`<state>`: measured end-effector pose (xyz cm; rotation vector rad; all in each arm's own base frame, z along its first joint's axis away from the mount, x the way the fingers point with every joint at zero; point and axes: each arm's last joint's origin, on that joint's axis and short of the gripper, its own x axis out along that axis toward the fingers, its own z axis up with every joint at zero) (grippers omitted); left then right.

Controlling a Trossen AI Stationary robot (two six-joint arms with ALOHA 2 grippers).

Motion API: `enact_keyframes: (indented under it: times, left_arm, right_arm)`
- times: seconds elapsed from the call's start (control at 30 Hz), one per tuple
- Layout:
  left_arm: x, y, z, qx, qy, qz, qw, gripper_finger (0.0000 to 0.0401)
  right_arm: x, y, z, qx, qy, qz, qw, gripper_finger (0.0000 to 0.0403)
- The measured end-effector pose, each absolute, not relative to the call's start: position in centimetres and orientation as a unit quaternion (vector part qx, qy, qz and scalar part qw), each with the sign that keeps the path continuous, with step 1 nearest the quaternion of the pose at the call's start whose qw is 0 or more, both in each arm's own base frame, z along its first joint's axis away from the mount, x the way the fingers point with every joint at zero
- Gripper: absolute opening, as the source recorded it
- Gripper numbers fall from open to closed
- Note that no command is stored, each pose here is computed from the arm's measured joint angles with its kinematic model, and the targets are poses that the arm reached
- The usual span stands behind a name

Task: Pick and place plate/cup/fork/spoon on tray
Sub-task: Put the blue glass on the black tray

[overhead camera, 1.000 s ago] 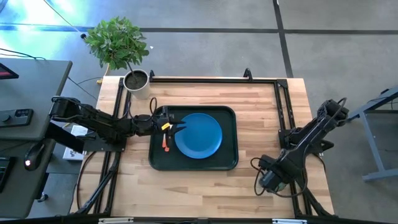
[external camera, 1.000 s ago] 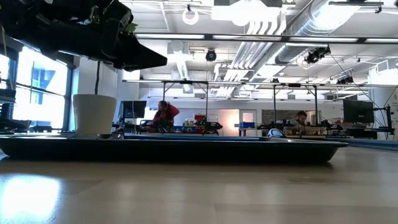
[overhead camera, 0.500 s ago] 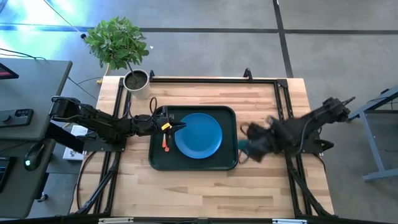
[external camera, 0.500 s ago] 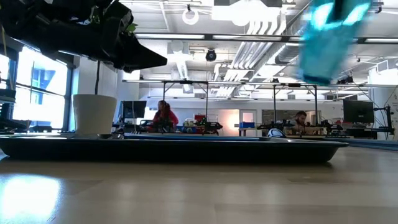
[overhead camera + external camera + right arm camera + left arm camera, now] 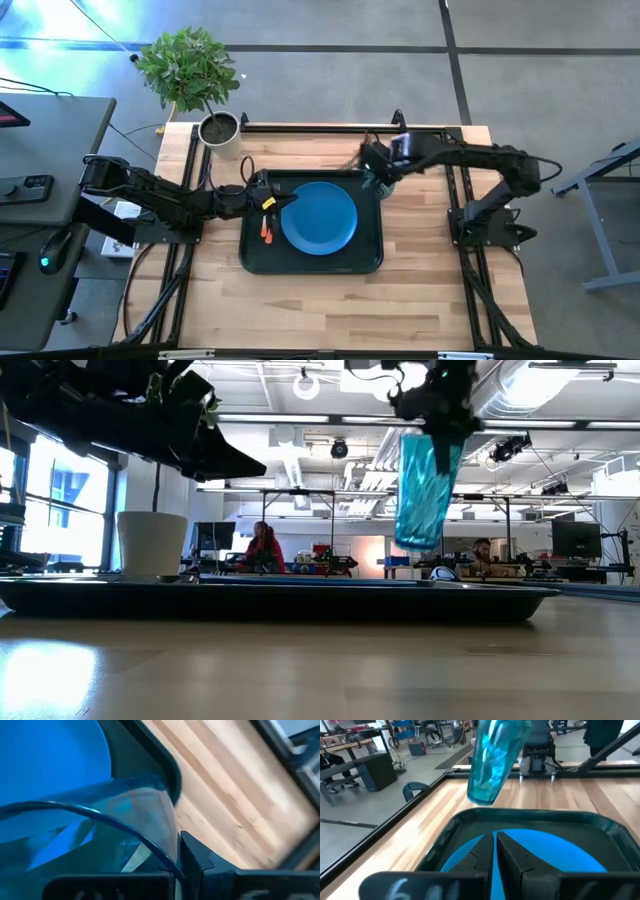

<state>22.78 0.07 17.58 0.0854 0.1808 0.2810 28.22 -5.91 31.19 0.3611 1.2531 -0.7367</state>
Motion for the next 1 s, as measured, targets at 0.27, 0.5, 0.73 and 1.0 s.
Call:
enact_keyframes:
  times: [0.27, 0.5, 0.73, 1.0]
  left_arm:
    - [22.7, 0.2, 17.4, 0.03, 0.099, 0.143, 0.984, 0.0012]
    - [22.8, 0.0, 17.3, 0.019, 0.104, 0.108, 0.989, 0.0015]
    - [22.7, -0.1, 17.1, 0.017, 0.112, 0.1, 0.988, 0.0016]
    - [22.7, -0.2, 17.0, 0.018, 0.115, 0.082, 0.99, 0.0017]
  right_arm:
    - [29.7, -10.0, 28.1, 0.203, 0.605, -0.318, 0.701, 0.0001]
    - [31.1, -10.2, 26.0, 0.218, 0.636, -0.265, 0.691, 0.0]
    - [31.4, -11.2, 25.0, 0.236, 0.651, -0.219, 0.687, 0.0]
    - [31.4, -12.0, 25.1, 0.244, 0.641, -0.189, 0.702, 0.0025]
